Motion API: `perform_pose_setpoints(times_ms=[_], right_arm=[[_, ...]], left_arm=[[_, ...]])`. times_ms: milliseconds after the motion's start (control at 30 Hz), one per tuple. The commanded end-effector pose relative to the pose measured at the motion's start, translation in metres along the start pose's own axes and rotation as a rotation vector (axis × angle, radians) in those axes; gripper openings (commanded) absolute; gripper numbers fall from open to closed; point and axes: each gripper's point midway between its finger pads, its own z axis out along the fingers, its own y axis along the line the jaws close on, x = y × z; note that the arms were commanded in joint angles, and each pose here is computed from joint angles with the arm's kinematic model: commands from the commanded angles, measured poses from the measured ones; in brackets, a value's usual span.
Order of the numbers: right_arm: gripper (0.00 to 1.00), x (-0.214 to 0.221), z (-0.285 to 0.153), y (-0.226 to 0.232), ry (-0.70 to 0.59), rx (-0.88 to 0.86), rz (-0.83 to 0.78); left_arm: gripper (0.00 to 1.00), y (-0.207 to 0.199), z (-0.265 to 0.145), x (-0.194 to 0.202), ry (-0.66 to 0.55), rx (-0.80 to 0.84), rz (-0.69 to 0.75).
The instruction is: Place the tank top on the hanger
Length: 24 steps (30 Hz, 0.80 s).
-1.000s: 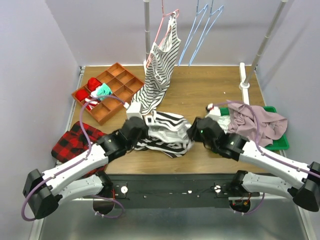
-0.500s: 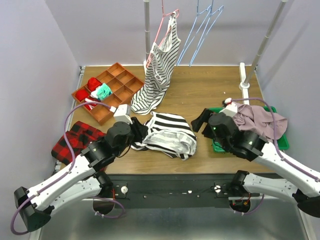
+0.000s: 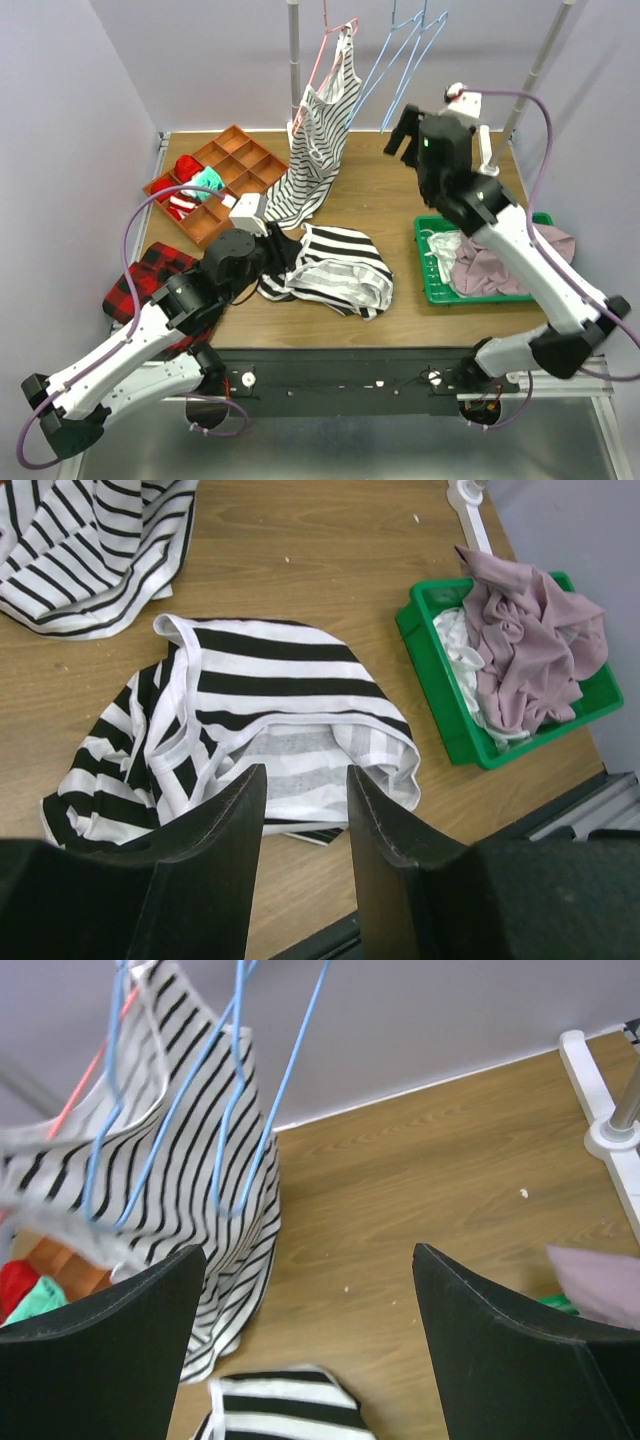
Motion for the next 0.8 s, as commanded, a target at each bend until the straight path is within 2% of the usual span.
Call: perform_pose_setpoints(times_ms=[0,33,100,133,200,267,300,533,767], right_arm=[[0.91,-0.054,0.039,0.02,-0.073,-0.054,-0.035],[0.91,-0.047,0.06,0.02,-0.057,-0.033,-0.052],[0.91,-0.067,0.075,0.019,-0.088,-0.016,-0.039],[0.9,-0.054,0.093,0.022,-0.063,-0.005,-0.06],[0.9,-0.07,0.099,0.026,-0.094,-0.018,-0.05],[0.89,-0.065,0.115,0.023,-0.081,0.008,-0.058],[0.89,-0.073,0.118,0.02,-0.097,0.021,-0.051],[0.83,-0.048,0.154,0.013,-0.043,0.009,-0.076],[0.78,-0.042,0.159,-0.001,-0.037,0.055,-0.114]], left_arm=[[0.47,-0.017,-0.01,-0.004,0.032,0.083,0.044],[0.47,-0.019,-0.011,-0.006,0.029,0.09,0.044],[0.48,-0.02,-0.015,-0.01,0.015,0.098,0.046],[0.48,-0.02,-0.016,-0.012,0.011,0.097,0.046],[0.48,-0.021,-0.018,-0.015,0.003,0.103,0.055],[0.49,-0.02,-0.019,-0.015,0.005,0.1,0.06],[0.49,-0.02,-0.018,-0.015,0.007,0.096,0.064],[0.49,-0.019,-0.016,-0.011,0.017,0.098,0.074],[0.49,-0.02,-0.013,-0.006,0.032,0.104,0.071]])
